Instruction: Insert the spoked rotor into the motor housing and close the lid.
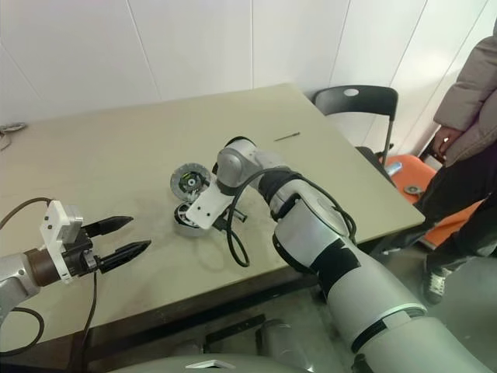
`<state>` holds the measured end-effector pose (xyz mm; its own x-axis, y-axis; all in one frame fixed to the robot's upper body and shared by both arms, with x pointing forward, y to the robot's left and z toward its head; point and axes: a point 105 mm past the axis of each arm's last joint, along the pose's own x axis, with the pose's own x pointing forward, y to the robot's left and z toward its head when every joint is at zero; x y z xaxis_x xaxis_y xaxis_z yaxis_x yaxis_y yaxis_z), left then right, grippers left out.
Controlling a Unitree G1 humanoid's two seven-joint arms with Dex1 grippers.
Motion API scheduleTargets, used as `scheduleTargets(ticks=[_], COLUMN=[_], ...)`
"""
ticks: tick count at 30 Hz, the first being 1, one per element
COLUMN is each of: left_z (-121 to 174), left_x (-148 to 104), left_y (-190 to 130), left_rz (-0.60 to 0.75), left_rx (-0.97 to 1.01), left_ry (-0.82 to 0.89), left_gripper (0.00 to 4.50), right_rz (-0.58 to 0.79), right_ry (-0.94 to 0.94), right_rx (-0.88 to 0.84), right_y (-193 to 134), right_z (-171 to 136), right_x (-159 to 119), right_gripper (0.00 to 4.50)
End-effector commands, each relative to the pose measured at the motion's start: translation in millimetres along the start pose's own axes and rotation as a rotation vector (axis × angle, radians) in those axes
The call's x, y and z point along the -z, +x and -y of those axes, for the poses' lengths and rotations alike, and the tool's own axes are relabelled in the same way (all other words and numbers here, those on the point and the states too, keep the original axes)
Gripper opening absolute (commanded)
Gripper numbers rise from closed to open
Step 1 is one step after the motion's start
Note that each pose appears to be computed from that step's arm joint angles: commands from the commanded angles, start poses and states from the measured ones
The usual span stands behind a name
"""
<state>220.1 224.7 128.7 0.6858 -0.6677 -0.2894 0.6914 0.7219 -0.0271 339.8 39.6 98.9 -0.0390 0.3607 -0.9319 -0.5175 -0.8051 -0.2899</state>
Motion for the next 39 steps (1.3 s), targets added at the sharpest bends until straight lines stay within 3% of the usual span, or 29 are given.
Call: scheduleTargets(ticks=[1, 8, 20, 34, 37, 39], left_z=[0.4, 0.9, 3.3, 4.1, 5.0, 5.6], left_x=[-8.6, -7.9, -5.2, -4.7, -4.1, -4.0], left_y=[2.5, 2.0, 0.4, 1.0, 0.5, 0.3], left_rz=[0.03, 0.028, 0.03, 0.029, 0.028, 0.028], left_rx=[0.005, 0.006, -0.005, -0.003, -0.002, -0.002], left_ry=[0.036, 0.034, 0.024, 0.021, 0.019, 0.018], left_gripper=[4.33, 4.33, 4.33, 4.33, 4.33, 4.33], right_rz=[-0.033, -0.009, 0.027, -0.034, -0.035, -0.035], right_ry=[0.037, 0.315, 0.607, 0.434, 0.427, 0.436], right_rx=[0.042, 0.054, 0.14, 0.126, 0.138, 0.144], right_y=[0.0, 10.2, 5.7, 13.0, 13.6, 14.0], right_z=[8.6, 18.6, 40.0, 33.4, 34.3, 35.0], right_x=[1.1, -3.0, -10.9, -6.8, -6.6, -6.5], right_gripper=[0.04, 0.04, 0.04, 0.04, 0.62, 1.24])
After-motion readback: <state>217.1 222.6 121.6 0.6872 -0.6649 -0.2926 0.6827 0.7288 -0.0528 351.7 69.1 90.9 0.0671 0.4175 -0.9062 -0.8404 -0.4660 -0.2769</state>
